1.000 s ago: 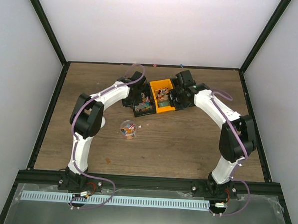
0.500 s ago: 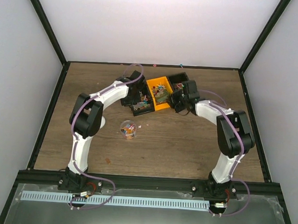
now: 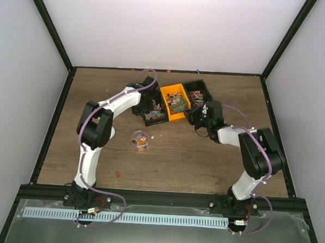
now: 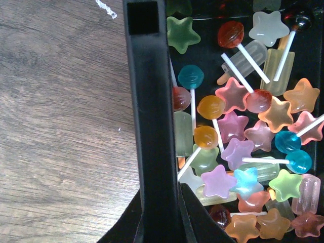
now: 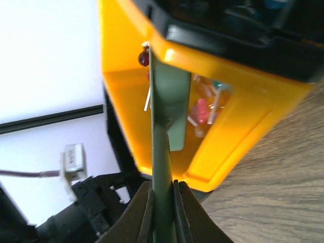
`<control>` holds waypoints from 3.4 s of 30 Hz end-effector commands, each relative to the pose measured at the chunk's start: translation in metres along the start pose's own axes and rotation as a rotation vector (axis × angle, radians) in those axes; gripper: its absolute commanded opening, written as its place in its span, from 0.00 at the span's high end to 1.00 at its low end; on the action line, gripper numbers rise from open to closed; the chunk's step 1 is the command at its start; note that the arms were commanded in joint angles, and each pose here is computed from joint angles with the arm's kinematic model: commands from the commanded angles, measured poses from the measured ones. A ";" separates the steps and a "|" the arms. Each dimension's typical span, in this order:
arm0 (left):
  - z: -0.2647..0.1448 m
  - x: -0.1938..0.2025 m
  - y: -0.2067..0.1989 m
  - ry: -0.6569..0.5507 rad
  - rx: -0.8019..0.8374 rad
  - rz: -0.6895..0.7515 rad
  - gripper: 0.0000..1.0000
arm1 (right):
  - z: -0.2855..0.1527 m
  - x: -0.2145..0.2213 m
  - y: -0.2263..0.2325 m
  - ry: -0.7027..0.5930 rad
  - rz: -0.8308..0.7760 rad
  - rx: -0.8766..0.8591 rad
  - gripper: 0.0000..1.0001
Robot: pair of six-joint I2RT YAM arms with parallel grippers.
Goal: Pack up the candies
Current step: Scoop the fake candies from the storage box, then place the fake candies in the packing bottle.
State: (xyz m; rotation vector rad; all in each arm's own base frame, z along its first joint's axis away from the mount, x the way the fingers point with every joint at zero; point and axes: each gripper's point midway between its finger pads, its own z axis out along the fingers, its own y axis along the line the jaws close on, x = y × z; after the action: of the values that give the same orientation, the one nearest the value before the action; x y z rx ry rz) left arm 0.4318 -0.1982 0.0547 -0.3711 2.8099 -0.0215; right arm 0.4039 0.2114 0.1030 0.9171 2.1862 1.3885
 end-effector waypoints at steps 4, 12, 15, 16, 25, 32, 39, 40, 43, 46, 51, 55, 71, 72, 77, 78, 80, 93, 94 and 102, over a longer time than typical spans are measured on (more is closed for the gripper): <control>-0.010 -0.007 -0.009 -0.026 0.021 0.021 0.91 | -0.026 0.014 0.045 0.032 -0.118 -0.183 0.99; -0.024 -0.011 -0.010 -0.045 0.042 0.021 0.76 | -0.047 0.016 0.040 0.007 -0.143 -0.201 0.99; -0.030 -0.014 -0.010 -0.061 0.045 0.025 0.71 | -0.058 0.023 0.048 0.015 -0.184 -0.230 0.99; -0.032 -0.015 -0.010 -0.066 0.046 0.027 0.70 | -0.061 0.026 0.049 0.023 -0.197 -0.235 0.99; -0.036 -0.024 -0.005 -0.097 0.050 0.060 0.68 | -0.088 0.060 0.040 0.119 -0.285 -0.248 0.99; -0.047 -0.043 0.006 -0.123 0.145 0.009 0.65 | -0.088 0.115 0.029 0.308 -0.380 -0.247 0.99; -0.045 -0.052 0.037 -0.111 0.179 -0.069 0.65 | -0.086 0.154 0.026 0.415 -0.471 -0.227 0.99; -0.043 -0.052 0.042 -0.103 0.188 -0.083 0.65 | -0.086 0.158 0.025 0.426 -0.484 -0.218 0.99; -0.040 -0.056 0.061 -0.102 0.193 -0.130 0.65 | -0.085 0.167 0.025 0.449 -0.527 -0.199 0.99; -0.039 -0.058 0.073 -0.103 0.194 -0.155 0.65 | -0.084 0.173 0.022 0.456 -0.577 -0.162 0.99; -0.035 -0.057 0.080 -0.093 0.192 -0.169 0.65 | -0.083 0.177 0.025 0.446 -0.686 -0.096 0.99; -0.034 -0.056 0.081 -0.090 0.193 -0.168 0.64 | -0.083 0.178 0.028 0.430 -0.747 -0.050 0.99; -0.031 -0.058 0.082 -0.089 0.190 -0.177 0.65 | -0.087 0.185 0.040 0.352 -1.002 0.163 0.99; -0.030 -0.057 0.082 -0.086 0.189 -0.177 0.65 | -0.087 0.186 0.042 0.340 -1.021 0.180 0.99; -0.029 -0.057 0.083 -0.080 0.184 -0.186 0.65 | -0.089 0.189 0.047 0.301 -1.117 0.257 0.99; -0.030 -0.058 0.083 -0.080 0.184 -0.188 0.65 | -0.089 0.191 0.049 0.295 -1.135 0.267 0.99; -0.030 -0.058 0.082 -0.080 0.186 -0.190 0.65 | -0.091 0.192 0.052 0.283 -1.167 0.288 0.99; -0.031 -0.061 0.071 -0.071 0.226 -0.180 0.64 | -0.102 0.196 0.094 0.148 -1.203 0.291 0.99; -0.032 -0.063 0.069 -0.074 0.231 -0.176 0.64 | -0.104 0.193 0.102 0.132 -1.165 0.270 0.99; -0.044 -0.084 0.046 -0.143 0.201 -0.130 0.59 | -0.101 0.127 0.129 0.070 -0.651 0.140 0.99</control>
State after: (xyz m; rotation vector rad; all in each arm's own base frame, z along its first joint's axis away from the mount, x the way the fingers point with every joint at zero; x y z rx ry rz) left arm 0.4698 -0.1209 0.1119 -0.5342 2.6294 -0.3277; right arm 0.2630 0.2804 0.2349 -0.1651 2.4056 0.6936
